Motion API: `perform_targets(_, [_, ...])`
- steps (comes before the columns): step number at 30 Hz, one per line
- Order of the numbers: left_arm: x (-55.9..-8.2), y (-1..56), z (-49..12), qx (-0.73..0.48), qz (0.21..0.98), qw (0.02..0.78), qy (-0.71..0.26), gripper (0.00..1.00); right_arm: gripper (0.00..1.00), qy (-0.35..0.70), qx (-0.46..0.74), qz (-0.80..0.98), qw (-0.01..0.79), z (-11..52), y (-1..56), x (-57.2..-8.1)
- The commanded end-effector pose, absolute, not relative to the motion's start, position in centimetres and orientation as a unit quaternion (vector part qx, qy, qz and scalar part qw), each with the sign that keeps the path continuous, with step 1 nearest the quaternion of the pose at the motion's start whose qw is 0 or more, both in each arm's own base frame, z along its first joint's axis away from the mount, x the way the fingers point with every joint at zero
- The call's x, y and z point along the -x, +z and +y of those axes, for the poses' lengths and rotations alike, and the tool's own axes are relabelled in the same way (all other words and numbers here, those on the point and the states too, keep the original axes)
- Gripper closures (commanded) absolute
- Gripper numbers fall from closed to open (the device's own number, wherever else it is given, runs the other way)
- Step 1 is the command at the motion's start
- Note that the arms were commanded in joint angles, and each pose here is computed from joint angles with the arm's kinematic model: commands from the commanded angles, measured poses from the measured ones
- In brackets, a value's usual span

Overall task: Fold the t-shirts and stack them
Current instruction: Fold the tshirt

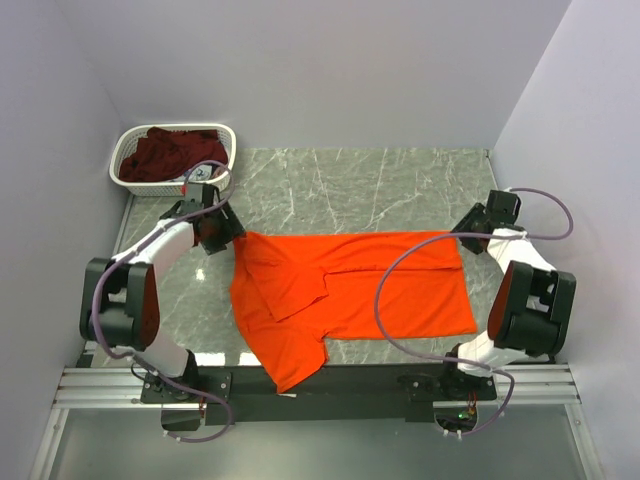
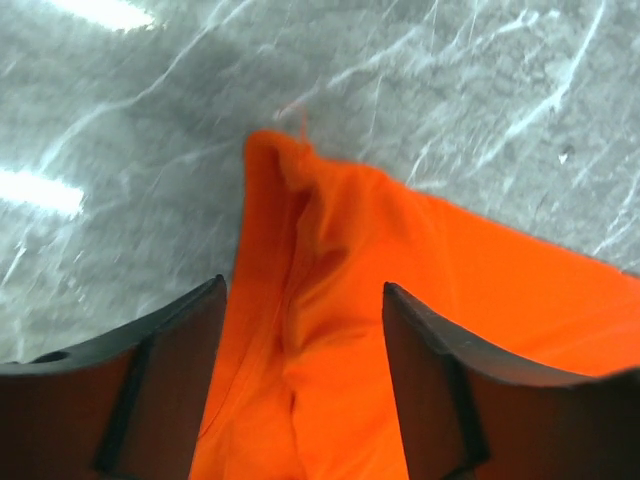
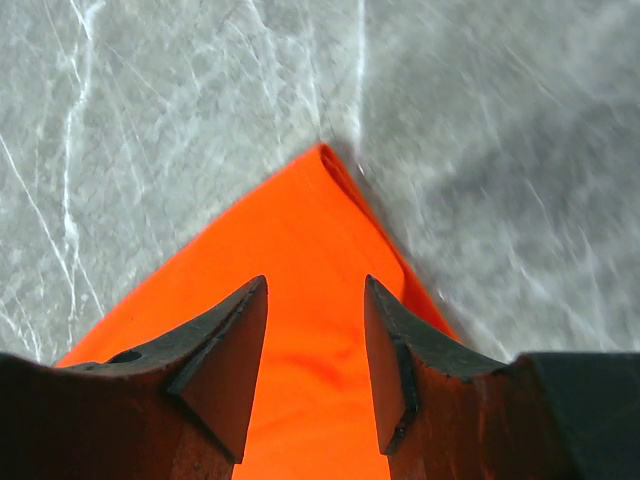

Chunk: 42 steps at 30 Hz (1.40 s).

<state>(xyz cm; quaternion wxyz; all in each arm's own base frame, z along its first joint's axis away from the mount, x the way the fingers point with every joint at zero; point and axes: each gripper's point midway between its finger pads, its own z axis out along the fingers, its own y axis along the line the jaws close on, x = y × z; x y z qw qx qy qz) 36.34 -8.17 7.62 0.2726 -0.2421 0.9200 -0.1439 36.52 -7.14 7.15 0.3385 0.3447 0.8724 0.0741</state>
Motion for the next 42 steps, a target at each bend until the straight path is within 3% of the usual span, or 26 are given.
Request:
perform_targets(1, [-38.6,8.7,-9.3,0.234,0.916,0.283,-0.161,0.33,0.49,0.087,-0.321,0.877,0.347,-7.4,7.3,-38.7])
perform_targets(4, [-39.2,8.0,-9.6,0.232,0.919,0.276,-0.161,0.38,0.48,0.088,-0.312,0.886,0.331,-7.6,6.3,-39.4])
perform_targets(15, [-39.6,5.2,-10.0,0.227,0.931,0.247,-0.144,0.38,0.49,0.092,-0.304,0.904,0.288,-7.6,3.1,-39.7])
perform_targets(21, [-40.7,4.9,-9.4,0.237,0.93,0.253,-0.124,0.48,0.51,0.089,-0.304,0.906,0.281,-7.7,2.4,-39.9])
perform_targets(22, [-40.8,4.8,-9.3,0.237,0.93,0.253,-0.12,0.53,0.52,0.088,-0.305,0.906,0.282,-7.9,2.5,-39.9])
perform_targets(26, [-41.0,4.2,-8.7,0.24,0.933,0.246,-0.106,0.68,0.64,0.08,-0.304,0.908,0.276,-8.1,2.3,-40.1])
perform_targets(30, [-40.7,3.4,-6.8,0.256,0.932,0.246,-0.073,0.88,0.89,0.075,-0.303,0.91,0.274,-8.6,2.2,-40.6])
perform_targets(31, [-40.7,3.4,-6.4,0.261,0.931,0.247,-0.068,0.91,0.91,0.077,-0.303,0.909,0.274,-8.6,2.2,-40.7])
perform_targets(35, [-40.6,3.3,-5.1,0.274,0.928,0.248,-0.048,0.91,0.99,0.073,-0.305,0.907,0.281,-9.0,2.7,-41.5])
perform_targets(42, [-40.9,3.1,-3.9,0.294,0.922,0.249,-0.036,0.86,0.99,0.059,-0.308,0.905,0.287,-9.8,3.1,-42.2])
